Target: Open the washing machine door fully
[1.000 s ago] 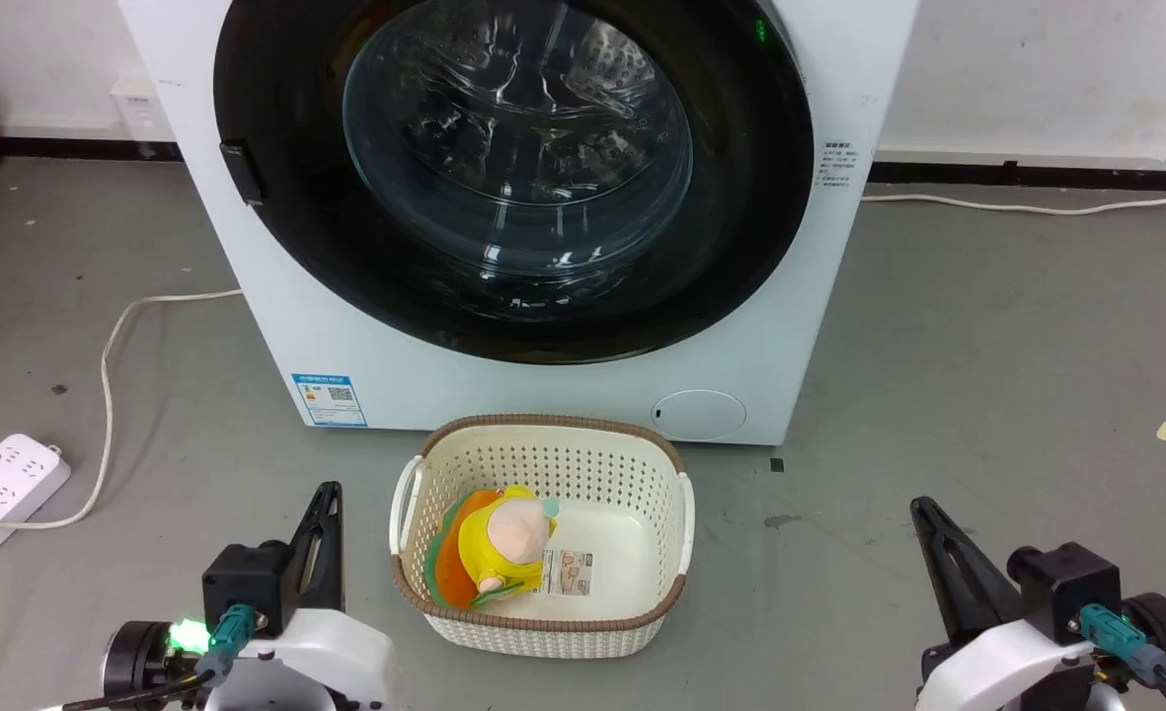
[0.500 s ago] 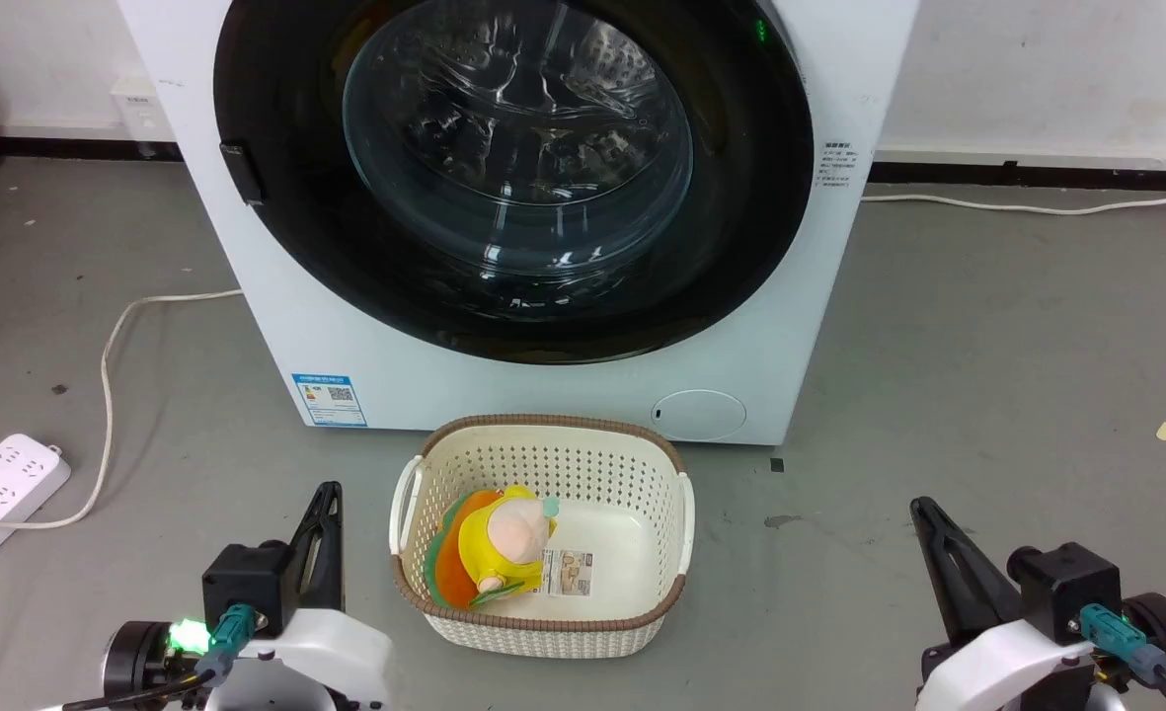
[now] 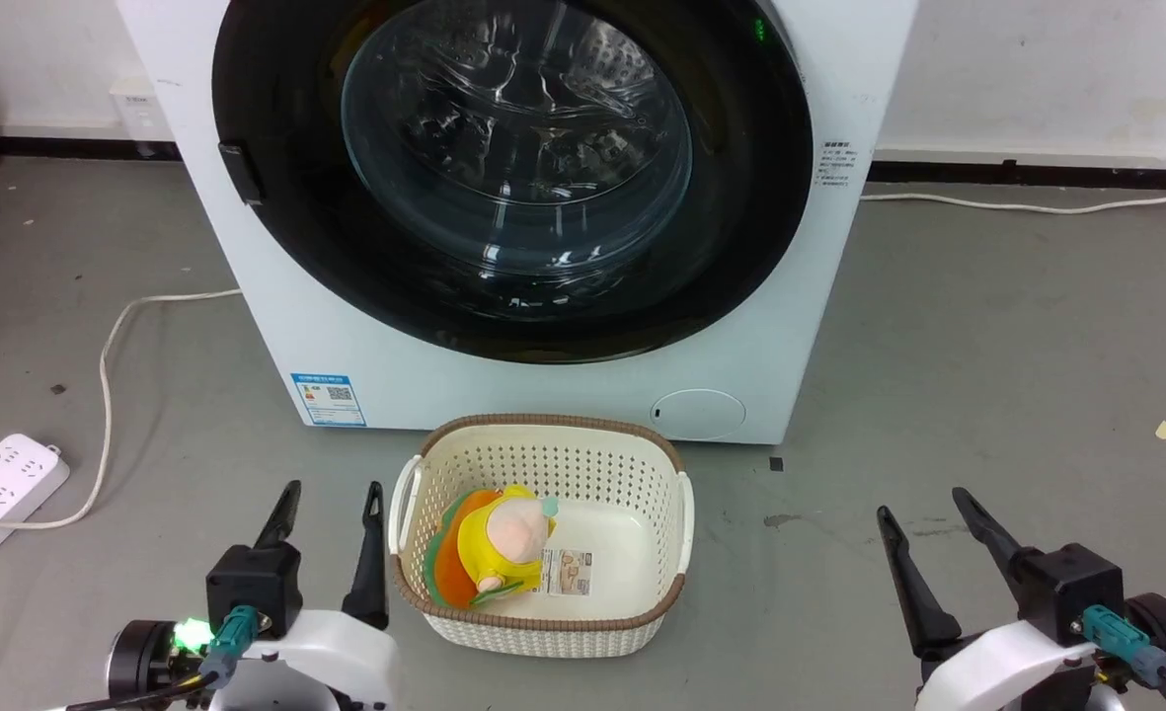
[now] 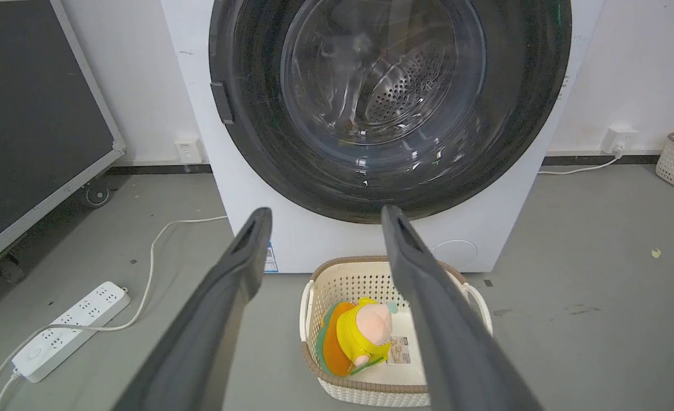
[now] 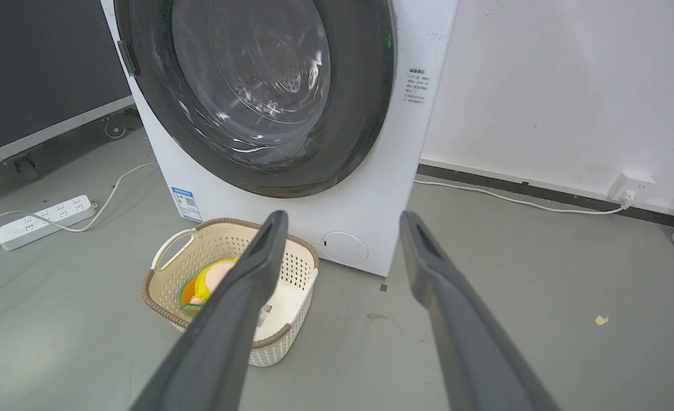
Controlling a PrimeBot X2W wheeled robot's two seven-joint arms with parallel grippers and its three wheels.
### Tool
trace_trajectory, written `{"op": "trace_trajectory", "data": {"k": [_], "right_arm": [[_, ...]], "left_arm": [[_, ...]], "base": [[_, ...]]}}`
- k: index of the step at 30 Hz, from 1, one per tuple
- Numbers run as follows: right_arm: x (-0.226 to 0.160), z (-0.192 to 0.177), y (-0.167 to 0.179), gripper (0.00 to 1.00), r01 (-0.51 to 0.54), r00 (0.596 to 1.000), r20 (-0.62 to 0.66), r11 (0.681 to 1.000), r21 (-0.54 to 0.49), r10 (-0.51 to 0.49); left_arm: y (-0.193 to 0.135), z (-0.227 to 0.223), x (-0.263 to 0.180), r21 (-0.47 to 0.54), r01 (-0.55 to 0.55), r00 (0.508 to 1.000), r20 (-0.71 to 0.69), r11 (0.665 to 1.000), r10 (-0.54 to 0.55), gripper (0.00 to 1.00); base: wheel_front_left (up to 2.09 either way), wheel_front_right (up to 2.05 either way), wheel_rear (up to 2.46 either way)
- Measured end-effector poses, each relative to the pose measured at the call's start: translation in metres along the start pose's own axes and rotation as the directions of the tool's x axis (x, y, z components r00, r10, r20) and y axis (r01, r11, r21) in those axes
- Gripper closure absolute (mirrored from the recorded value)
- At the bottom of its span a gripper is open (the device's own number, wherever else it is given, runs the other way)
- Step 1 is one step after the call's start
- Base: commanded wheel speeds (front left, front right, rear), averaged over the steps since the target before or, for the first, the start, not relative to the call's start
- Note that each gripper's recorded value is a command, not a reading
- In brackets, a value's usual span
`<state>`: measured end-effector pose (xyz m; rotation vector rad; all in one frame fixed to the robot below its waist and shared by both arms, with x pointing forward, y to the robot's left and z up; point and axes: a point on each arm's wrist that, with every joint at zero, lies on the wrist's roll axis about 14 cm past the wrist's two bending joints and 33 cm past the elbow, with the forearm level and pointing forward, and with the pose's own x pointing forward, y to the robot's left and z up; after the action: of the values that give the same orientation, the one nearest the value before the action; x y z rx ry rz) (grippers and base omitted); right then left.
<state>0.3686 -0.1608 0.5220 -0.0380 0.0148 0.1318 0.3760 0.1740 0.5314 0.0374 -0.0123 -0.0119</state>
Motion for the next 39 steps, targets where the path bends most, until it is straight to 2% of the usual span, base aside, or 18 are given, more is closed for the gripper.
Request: {"op": "trace_trajectory", "data": {"k": [21,38,39], "right_arm": [[0.006,-0.004,0.001,0.0,-0.006,1.0,0.014,1.0,0.025,0.005],[0.061,0.025,-0.001,0.0,-0.059,0.992,0.115,0.996,0.07,0.05],[0.073,0.032,-0.001,1.0,-0.069,0.989,0.135,0.994,0.09,0.056]], "left_arm": [[-0.007,-0.008,0.005,-0.011,0.018,1.0,0.0,1.0,-0.018,0.0],[-0.01,-0.017,0.023,-0.021,0.023,1.0,0.0,1.0,-0.023,0.0],[-0.01,-0.018,0.025,-0.021,0.022,1.0,0.001,1.0,-0.022,0.0]], "base": [[0.0,0.0,0.0],[0.0,0.0,0.0],[0.0,0.0,0.0]]}}
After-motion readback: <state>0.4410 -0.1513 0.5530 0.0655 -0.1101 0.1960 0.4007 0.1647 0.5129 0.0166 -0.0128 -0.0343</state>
